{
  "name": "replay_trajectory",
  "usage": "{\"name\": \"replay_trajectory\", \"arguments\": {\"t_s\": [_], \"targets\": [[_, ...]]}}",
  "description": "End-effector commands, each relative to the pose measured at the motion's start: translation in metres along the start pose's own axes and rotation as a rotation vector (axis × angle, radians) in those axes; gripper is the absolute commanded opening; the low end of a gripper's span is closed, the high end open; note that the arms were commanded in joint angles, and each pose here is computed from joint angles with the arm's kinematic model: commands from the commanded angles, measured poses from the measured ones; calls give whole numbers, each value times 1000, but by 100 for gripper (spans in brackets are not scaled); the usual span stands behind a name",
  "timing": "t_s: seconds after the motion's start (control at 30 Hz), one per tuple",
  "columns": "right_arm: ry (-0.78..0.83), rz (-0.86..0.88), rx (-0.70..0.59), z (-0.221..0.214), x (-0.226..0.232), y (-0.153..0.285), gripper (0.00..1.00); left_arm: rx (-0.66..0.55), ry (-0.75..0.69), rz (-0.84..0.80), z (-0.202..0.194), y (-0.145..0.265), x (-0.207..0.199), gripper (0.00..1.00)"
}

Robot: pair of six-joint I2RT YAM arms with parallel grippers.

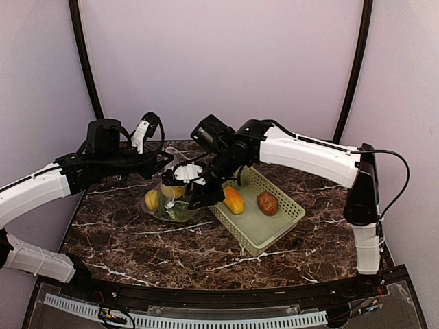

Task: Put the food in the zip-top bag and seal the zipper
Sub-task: Place the fake vegetable in the zipper food storage bag, then adjust the zipper food storage bag at the center of the board.

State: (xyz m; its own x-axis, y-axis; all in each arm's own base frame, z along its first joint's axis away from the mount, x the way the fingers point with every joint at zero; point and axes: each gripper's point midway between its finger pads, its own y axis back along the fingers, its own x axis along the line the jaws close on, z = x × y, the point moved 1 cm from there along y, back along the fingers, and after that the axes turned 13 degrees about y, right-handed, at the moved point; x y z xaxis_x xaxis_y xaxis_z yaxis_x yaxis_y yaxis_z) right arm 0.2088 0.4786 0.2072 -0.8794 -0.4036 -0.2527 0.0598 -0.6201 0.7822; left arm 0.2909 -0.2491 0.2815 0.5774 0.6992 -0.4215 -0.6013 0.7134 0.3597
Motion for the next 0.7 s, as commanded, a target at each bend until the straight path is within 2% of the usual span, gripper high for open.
{"name": "replay_trajectory", "arguments": {"t_s": [0.0, 0.1, 0.2, 0.4, 0.47, 0.57, 0.67], "targets": [[8, -42, 150, -26, -6, -27, 34, -8, 0, -17, 7, 4, -4, 1], [2, -66, 168, -28, -10, -25, 18, -3, 0, -13, 6, 3, -4, 1], [14, -88, 137, -11, -11, -10, 1, 0, -1, -7, 5, 3, -2, 1], [117, -184, -103, 74, -4, 58, 0, 14, 0, 3, 3, 0, 0, 1], [124, -180, -75, 71, -4, 47, 0, 15, -1, 1, 4, 0, 0, 1], [109, -172, 43, 43, -8, 14, 0, 2, -9, 9, 7, 3, 0, 1], [90, -140, 75, 34, -5, 0, 0, -58, -27, 41, 17, 16, 2, 1]]}}
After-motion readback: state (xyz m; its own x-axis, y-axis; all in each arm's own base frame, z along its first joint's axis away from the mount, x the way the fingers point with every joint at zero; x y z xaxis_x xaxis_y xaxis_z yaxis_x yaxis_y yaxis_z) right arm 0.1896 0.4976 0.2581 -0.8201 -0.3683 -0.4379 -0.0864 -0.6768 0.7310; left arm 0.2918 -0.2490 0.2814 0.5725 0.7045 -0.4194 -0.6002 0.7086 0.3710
